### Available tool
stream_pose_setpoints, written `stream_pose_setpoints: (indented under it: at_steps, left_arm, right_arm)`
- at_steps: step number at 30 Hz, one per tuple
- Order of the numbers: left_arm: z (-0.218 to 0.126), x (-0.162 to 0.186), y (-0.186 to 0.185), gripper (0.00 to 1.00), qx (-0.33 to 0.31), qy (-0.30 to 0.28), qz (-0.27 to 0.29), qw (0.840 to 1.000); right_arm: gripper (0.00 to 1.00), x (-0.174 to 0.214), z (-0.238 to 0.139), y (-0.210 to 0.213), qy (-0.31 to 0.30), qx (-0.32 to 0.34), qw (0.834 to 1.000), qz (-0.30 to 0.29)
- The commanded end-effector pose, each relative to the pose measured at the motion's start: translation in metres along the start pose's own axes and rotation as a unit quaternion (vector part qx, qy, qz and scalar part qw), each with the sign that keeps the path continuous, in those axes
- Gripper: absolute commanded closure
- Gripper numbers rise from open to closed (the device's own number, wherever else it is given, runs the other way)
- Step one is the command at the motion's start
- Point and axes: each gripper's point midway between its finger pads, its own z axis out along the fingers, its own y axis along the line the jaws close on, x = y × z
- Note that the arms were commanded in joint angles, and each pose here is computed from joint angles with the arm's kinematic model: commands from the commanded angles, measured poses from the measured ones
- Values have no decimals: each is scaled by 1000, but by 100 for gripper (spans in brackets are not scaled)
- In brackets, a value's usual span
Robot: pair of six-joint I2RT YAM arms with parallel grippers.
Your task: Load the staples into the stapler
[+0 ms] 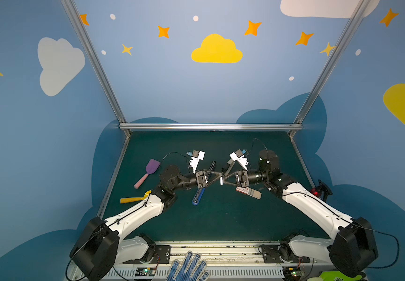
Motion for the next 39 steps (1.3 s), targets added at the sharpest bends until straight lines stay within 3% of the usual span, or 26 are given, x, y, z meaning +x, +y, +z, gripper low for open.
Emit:
stream_pose_setpoints:
  at_steps: [1, 23, 39]
  left_arm:
    - [1, -1, -3, 56, 4, 5, 12, 1000]
    - [1, 4, -8, 81, 22, 21, 10, 999]
    - [-1, 2, -6, 89, -1, 21, 19, 1000]
  right_arm:
    - [100, -4, 1, 11, 4, -16, 1000, -20]
    - [100, -7, 4, 3, 7, -17, 1000, -9]
    - [98, -12, 2, -6, 1, 4, 1000, 3]
